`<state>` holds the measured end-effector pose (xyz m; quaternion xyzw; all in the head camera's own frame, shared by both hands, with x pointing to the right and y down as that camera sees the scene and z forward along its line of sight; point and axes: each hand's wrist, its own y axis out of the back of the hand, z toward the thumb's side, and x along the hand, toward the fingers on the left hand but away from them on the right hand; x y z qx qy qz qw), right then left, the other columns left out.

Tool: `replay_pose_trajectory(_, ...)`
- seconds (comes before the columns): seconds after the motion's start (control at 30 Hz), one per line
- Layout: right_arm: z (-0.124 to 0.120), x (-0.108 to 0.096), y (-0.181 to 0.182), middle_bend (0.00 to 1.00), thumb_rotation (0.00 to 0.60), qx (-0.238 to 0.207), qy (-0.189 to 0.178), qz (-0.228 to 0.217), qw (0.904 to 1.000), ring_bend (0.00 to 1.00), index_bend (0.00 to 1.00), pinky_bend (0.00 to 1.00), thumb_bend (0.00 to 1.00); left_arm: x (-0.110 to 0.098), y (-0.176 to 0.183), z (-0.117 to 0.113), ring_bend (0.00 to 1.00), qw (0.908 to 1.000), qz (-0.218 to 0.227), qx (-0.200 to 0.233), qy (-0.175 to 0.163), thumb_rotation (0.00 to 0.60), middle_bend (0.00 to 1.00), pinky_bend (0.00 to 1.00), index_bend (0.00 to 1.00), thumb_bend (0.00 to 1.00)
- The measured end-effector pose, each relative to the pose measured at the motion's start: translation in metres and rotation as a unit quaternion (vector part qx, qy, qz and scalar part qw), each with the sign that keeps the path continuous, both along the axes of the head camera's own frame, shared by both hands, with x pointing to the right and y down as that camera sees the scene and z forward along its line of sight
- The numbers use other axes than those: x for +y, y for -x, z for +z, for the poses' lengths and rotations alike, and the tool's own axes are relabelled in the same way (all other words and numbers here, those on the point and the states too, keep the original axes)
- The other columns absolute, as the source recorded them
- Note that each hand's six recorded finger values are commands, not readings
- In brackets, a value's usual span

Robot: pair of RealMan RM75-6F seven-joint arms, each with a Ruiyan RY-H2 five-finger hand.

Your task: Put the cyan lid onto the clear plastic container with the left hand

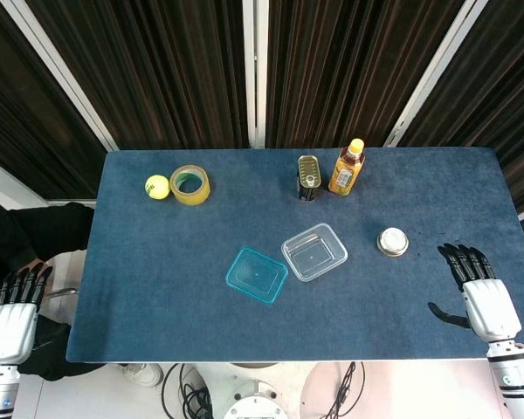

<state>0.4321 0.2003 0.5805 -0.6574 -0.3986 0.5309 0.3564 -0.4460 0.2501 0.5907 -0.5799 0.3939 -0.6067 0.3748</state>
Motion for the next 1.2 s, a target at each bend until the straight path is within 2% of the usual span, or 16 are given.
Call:
replay_pose_trajectory(0.3, 0.000, 0.000, 0.002, 0.09, 0.600, 0.001, 0.002, -0.001, 1.0000, 0.00, 0.01, 0.00, 0.12, -0.002, -0.003, 0.004, 0.00, 1.0000, 0.004, 0.003, 0.006, 0.600, 0.00, 0.00, 0.05, 0.03)
replay_pose_trajectory(0.47, 0.005, -0.002, 0.004, 0.12, 0.600, -0.002, 0.011, -0.004, 0.9999, 0.00, 0.01, 0.04, 0.12, -0.004, -0.006, 0.006, 0.00, 0.9999, 0.011, 0.007, 0.007, 0.600, 0.00, 0.00, 0.05, 0.03)
replay_pose_trajectory(0.77, 0.027, -0.011, 0.030, 0.12, 0.600, -0.014, 0.044, -0.050, 0.9977, 0.00, 0.01, 0.04, 0.12, -0.011, -0.023, 0.008, 0.00, 0.9990, 0.040, 0.022, 0.005, 0.600, 0.00, 0.00, 0.05, 0.03)
replay_pose_trajectory(0.97, 0.031, -0.014, 0.030, 0.09, 0.600, -0.015, 0.040, -0.047, 0.9980, 0.00, 0.01, 0.03, 0.11, -0.026, -0.050, 0.013, 0.00, 0.9952, 0.088, 0.044, 0.004, 0.600, 0.00, 0.00, 0.05, 0.03)
replay_pose_trajectory(1.1, 0.040, -0.022, 0.043, 0.01, 0.600, -0.014, 0.046, -0.068, 0.9965, 0.00, 0.00, 0.00, 0.10, -0.038, -0.071, 0.016, 0.00, 0.9911, 0.120, 0.058, 0.005, 0.600, 0.00, 0.00, 0.05, 0.03)
replay_pose_trajectory(1.2, 0.053, -0.030, 0.061, 0.00, 0.600, -0.015, 0.061, -0.093, 0.9937, 0.00, 0.00, 0.00, 0.09, -0.042, -0.081, 0.017, 0.00, 0.9894, 0.128, 0.068, 0.002, 0.600, 0.00, 0.00, 0.05, 0.03)
